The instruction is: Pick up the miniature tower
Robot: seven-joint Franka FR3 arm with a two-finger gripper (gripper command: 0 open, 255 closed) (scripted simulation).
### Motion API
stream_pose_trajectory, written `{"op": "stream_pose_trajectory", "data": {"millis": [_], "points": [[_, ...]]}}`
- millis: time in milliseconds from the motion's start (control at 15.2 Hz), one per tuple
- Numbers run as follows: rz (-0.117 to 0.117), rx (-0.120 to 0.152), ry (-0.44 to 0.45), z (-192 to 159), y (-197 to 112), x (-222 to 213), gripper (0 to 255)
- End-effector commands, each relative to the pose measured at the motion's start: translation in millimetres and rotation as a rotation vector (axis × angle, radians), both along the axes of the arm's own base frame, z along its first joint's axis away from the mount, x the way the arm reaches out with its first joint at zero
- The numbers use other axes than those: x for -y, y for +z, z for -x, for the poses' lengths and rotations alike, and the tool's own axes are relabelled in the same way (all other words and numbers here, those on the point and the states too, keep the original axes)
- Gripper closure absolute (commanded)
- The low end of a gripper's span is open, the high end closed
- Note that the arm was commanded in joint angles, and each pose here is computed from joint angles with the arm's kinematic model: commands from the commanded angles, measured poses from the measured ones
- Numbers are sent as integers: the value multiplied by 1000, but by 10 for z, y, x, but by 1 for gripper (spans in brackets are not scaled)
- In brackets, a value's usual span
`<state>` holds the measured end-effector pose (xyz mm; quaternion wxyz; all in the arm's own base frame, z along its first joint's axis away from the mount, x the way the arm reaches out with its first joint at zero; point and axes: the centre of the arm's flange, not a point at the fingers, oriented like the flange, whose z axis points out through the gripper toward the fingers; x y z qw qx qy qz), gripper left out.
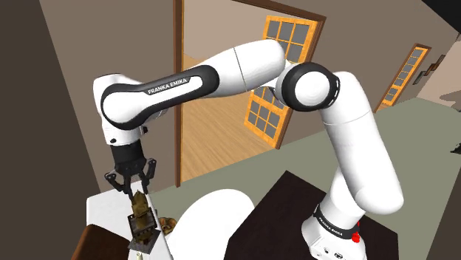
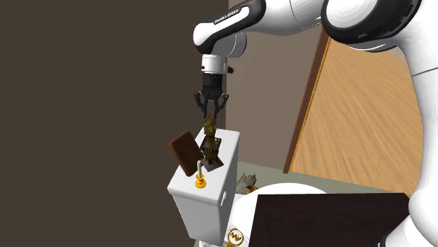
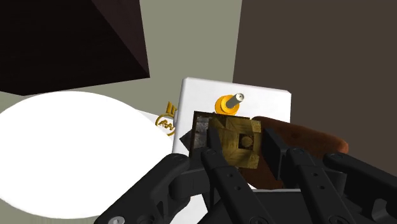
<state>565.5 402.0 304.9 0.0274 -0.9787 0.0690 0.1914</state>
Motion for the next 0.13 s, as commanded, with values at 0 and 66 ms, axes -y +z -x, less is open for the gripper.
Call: {"op": "stream_pose_trajectory", "data": {"millis": [0,66], "points": [[0,0,0,0,70,6,255],[0,0,0,0,70,6,255]]}}
